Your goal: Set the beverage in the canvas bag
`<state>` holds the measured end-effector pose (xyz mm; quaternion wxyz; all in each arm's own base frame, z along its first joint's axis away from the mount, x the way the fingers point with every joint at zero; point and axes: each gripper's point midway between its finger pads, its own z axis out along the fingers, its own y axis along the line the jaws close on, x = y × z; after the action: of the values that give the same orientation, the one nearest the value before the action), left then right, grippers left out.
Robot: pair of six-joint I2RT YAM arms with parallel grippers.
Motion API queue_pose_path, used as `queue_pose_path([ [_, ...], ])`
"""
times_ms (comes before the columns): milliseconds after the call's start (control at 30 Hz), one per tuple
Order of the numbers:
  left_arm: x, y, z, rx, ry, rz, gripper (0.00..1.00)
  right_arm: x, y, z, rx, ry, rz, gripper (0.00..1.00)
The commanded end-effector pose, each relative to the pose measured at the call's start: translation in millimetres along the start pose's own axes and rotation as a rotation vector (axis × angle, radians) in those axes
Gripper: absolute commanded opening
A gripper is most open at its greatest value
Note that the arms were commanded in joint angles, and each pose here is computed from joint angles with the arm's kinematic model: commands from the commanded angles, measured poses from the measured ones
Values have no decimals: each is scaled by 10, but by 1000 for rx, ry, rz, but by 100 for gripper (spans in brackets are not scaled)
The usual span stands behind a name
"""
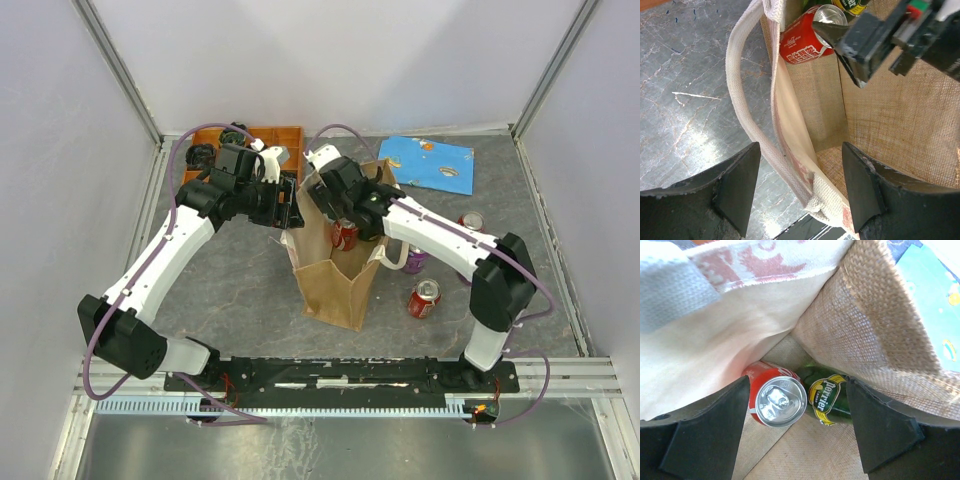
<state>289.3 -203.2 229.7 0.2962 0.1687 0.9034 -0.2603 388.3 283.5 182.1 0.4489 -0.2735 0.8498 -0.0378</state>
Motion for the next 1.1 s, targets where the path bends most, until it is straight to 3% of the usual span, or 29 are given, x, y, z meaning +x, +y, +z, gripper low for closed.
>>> queue_pose_path([
  [0,-160,-74,-26,29,-51,55,73,-443,-51,-297,-53,-147,87,85],
  [100,-212,-96,-86,28,-62,70,73,-593,-150,-436,-40,-175,139,85],
  [267,-277,-367,-276,121,-73,133,73,-737,-717,-652,49,-169,329,86],
  [633,254,-602,-328,211,51,153,71,84,-1742,-808,244,85,460,86],
  [900,510,-609,-383,231,91,104,68,674,-1980,-830,256,223,590,85],
  [1067,663,-588,-408,234,119,91,67,663,-2043,-855,240,190,636,86],
])
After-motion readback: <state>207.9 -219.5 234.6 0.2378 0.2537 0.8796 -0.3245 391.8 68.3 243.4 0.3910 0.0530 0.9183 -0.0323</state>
